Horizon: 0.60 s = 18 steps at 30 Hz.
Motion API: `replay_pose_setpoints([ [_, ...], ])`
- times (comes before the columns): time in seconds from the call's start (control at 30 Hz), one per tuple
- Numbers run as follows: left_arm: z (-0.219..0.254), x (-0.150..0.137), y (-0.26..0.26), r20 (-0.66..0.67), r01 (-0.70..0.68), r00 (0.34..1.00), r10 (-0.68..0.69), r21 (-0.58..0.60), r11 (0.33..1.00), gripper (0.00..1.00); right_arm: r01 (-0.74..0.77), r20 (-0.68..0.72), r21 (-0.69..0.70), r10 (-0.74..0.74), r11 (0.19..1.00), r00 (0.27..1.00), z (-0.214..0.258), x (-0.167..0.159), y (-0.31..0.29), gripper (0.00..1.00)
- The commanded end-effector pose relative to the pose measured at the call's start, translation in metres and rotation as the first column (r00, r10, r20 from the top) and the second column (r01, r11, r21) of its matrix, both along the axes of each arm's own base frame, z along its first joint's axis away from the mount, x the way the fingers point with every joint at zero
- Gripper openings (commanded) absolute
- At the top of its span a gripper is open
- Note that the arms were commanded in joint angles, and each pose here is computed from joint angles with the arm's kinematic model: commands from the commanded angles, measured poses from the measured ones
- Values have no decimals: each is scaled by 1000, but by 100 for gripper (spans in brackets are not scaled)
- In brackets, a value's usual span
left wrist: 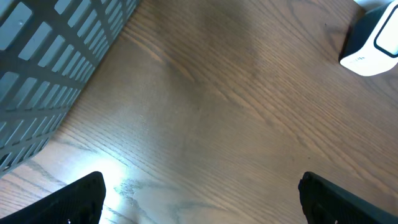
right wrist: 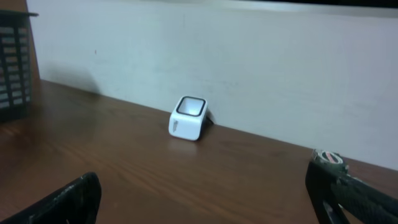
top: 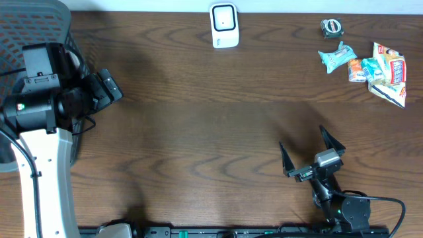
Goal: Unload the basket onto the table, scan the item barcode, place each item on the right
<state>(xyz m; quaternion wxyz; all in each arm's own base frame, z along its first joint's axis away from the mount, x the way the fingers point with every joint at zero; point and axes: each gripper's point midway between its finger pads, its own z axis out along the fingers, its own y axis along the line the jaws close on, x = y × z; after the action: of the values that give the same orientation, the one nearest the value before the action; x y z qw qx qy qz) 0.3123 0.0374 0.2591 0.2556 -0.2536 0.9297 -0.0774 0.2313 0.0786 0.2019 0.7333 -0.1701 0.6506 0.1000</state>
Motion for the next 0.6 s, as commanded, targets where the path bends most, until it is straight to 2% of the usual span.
replay_pose_setpoints([
  [0.0, 7, 2, 1, 17, -3, 1000, 3, -2, 1000, 98, 17, 4, -12, -16, 1000, 1000, -4, 1, -3, 99],
  [0.13, 7, 2, 1, 17, -3, 1000, 3, -2, 1000, 98, 50, -12, -12, -50, 999, 999, -7, 4, -9, 99],
  [0.33, 7, 2, 1, 17, -2, 1000, 2, -2, 1000, 98, 95, -157, -31, -98, 995, 983, -42, 7, -20, 99],
  [0.57, 7, 2, 1, 17, -3, 1000, 3, -2, 1000, 98, 164, -164, -17, -165, 986, 973, -42, 11, -36, 99],
])
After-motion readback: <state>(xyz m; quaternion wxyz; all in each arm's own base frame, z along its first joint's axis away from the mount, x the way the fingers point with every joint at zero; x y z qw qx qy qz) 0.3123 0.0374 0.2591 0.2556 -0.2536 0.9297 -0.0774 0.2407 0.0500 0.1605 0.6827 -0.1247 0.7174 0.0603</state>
